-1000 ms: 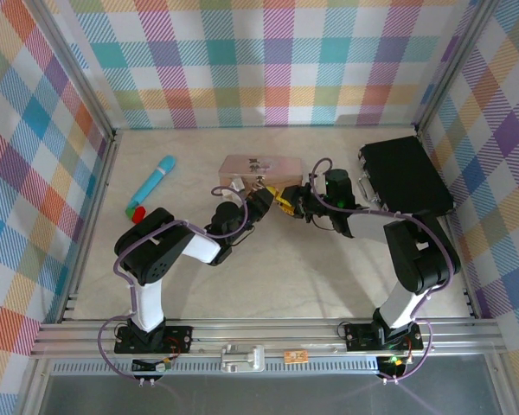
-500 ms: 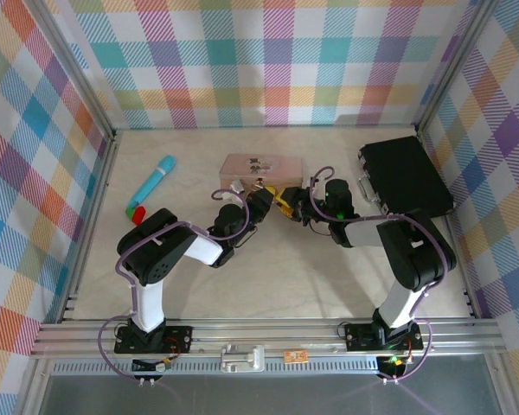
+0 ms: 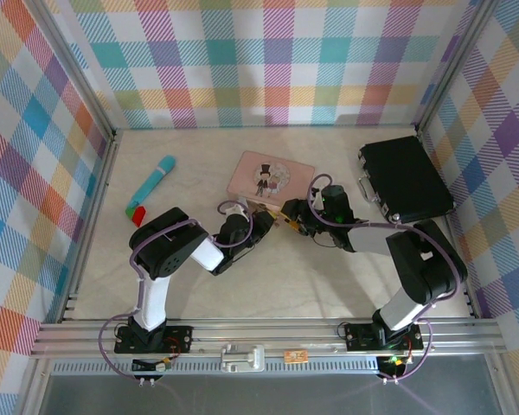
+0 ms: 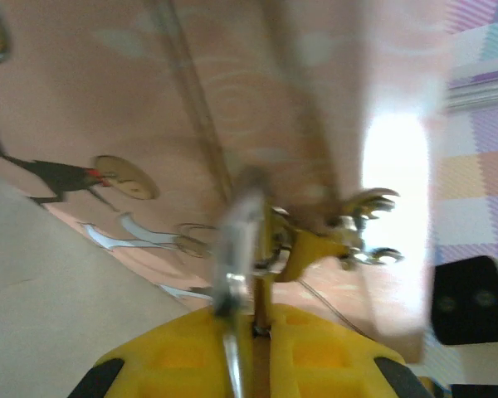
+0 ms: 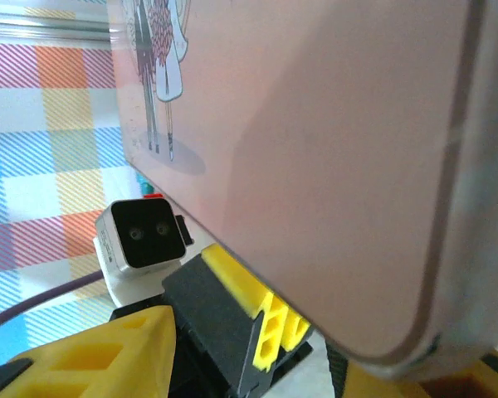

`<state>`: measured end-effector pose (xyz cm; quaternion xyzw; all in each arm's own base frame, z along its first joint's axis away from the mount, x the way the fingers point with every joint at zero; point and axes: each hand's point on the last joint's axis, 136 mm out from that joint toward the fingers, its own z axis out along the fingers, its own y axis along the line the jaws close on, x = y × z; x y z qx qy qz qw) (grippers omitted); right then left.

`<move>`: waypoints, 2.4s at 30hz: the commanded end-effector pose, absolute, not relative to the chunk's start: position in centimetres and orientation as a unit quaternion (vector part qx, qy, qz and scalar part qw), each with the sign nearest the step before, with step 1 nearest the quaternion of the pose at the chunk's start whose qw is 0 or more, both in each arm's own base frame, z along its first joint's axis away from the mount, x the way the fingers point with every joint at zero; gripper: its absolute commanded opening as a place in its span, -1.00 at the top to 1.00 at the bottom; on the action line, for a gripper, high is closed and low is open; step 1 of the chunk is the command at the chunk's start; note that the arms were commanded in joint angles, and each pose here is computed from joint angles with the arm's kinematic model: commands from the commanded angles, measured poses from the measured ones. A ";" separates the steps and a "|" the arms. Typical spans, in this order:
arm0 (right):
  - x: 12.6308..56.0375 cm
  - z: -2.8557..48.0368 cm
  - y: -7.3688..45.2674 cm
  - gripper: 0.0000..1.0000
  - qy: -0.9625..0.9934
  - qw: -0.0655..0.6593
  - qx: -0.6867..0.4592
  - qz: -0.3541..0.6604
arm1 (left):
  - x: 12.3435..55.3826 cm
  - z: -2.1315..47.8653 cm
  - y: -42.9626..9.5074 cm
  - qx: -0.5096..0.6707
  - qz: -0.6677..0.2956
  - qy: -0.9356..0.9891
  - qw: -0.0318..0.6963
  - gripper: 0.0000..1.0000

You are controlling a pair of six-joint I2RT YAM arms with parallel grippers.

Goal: Unlock the padlock with the key

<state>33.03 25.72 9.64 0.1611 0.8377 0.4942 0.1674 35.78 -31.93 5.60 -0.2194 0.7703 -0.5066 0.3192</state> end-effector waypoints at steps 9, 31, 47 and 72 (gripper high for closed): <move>30.9 10.7 24.0 -0.07 0.905 0.214 0.029 0.367 | 34.1 4.8 -31.1 -0.211 -0.439 0.826 0.282 0.32; 29.0 8.2 28.6 -0.13 0.943 0.201 -0.256 0.074 | 33.9 12.2 -17.3 -0.279 -0.341 0.826 0.351 -0.44; 32.9 2.6 28.7 -0.06 0.921 0.215 -0.314 -0.084 | 34.9 10.8 -17.7 -0.284 -0.379 0.815 0.335 -0.44; 31.9 3.1 31.1 0.97 0.927 0.180 -0.299 0.139 | 35.4 10.3 -22.7 -0.218 -0.491 0.781 0.318 -0.24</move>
